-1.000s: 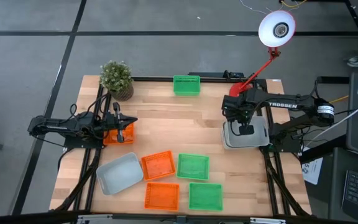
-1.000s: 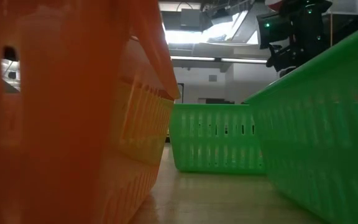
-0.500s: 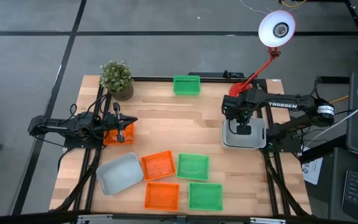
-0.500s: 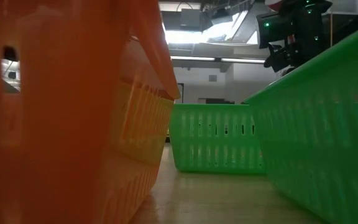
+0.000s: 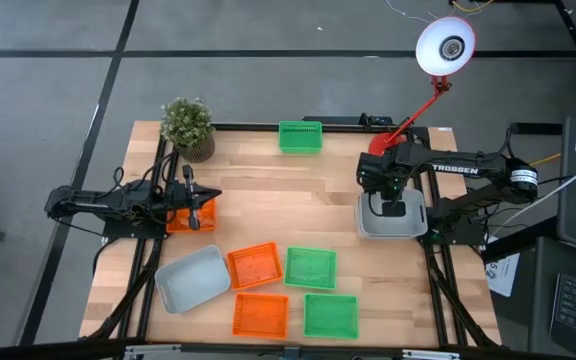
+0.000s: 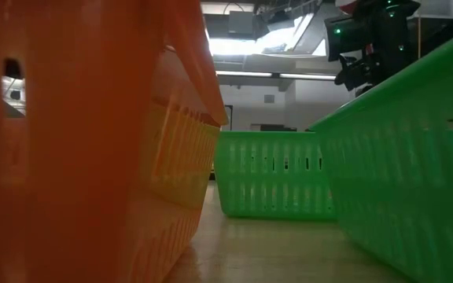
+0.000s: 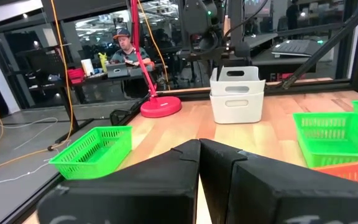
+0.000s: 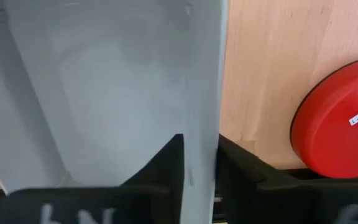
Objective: Stack baskets by color
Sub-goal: Stack the bottom right gray bin onto the top right gray bin, then stack the center green bin onto the top center green bin
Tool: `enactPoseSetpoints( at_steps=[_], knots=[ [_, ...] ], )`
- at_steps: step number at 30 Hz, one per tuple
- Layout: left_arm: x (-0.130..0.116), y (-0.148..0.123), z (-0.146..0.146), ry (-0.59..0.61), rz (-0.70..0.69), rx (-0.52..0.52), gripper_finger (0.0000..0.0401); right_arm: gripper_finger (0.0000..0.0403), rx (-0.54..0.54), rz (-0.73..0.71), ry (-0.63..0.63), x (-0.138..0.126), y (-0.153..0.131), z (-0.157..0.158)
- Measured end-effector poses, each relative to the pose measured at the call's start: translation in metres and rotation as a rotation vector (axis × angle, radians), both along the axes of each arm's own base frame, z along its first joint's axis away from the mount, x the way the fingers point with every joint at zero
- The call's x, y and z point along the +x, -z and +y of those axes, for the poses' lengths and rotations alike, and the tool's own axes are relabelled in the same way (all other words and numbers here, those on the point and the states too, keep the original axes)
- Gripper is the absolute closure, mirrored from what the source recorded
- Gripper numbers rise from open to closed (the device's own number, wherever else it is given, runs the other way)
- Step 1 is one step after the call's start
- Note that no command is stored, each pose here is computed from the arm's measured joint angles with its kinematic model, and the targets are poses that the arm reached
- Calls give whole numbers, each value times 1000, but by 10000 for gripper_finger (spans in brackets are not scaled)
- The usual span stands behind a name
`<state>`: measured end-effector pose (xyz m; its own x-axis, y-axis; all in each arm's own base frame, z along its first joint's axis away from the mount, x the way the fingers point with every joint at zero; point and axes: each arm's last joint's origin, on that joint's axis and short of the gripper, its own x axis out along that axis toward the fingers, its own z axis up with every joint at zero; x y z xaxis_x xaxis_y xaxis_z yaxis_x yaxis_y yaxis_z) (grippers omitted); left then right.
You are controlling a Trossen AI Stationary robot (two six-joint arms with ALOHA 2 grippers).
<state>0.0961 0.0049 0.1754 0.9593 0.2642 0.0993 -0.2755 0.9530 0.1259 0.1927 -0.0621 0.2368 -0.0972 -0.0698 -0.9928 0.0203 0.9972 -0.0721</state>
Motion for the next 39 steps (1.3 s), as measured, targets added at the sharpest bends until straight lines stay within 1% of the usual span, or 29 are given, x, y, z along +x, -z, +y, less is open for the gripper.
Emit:
enactPoseSetpoints(
  at_steps=[3, 6, 10, 13, 16, 18, 19, 21, 24, 27, 29, 34, 36, 37, 39],
  knots=[
    [0, 0, 0, 0, 0, 0, 401, 301, 1, 2, 1, 0, 0, 0],
    [0, 0, 0, 0, 0, -1, 401, 293, 3, 3, 2, 1, -10, 0],
    [0, 0, 0, 1, -1, -1, 401, 292, -12, -43, 38, 5, -37, -1],
    [0, 0, 0, 0, -1, -1, 401, 292, -15, -140, 133, 11, -63, -1],
    [0, 0, 0, 1, -1, -1, 401, 292, 72, -267, 317, 18, -84, 1],
    [0, 0, 0, 3, -6, -16, 401, 292, 149, -329, 403, 21, -94, 5],
    [0, 0, 0, 3, -10, -31, 401, 292, 180, -350, 412, 22, -97, 8],
    [0, 0, 0, 8, -19, -67, 401, 292, 212, -398, 382, 24, -100, 16],
    [0, 0, 0, 9, -23, -79, 401, 292, 227, -452, 318, 31, -95, 29],
    [0, 0, 0, 8, -22, -73, 401, 292, 252, -528, 279, 43, -85, 44],
    [0, 0, 0, 8, -22, -72, 401, 292, 271, -598, 230, 53, -76, 54],
    [0, 0, 0, 8, -22, -71, 401, 292, 327, -837, 107, 76, -48, 78],
    [0, 0, 0, 8, -20, -71, 401, 292, 347, -920, 69, 81, -36, 86],
    [0, 0, 0, 8, -18, -71, 401, 292, 354, -950, 62, 82, -28, 89],
    [0, 0, 0, 8, -15, -71, 401, 292, 366, -988, 88, 84, -12, 96]
  ],
)
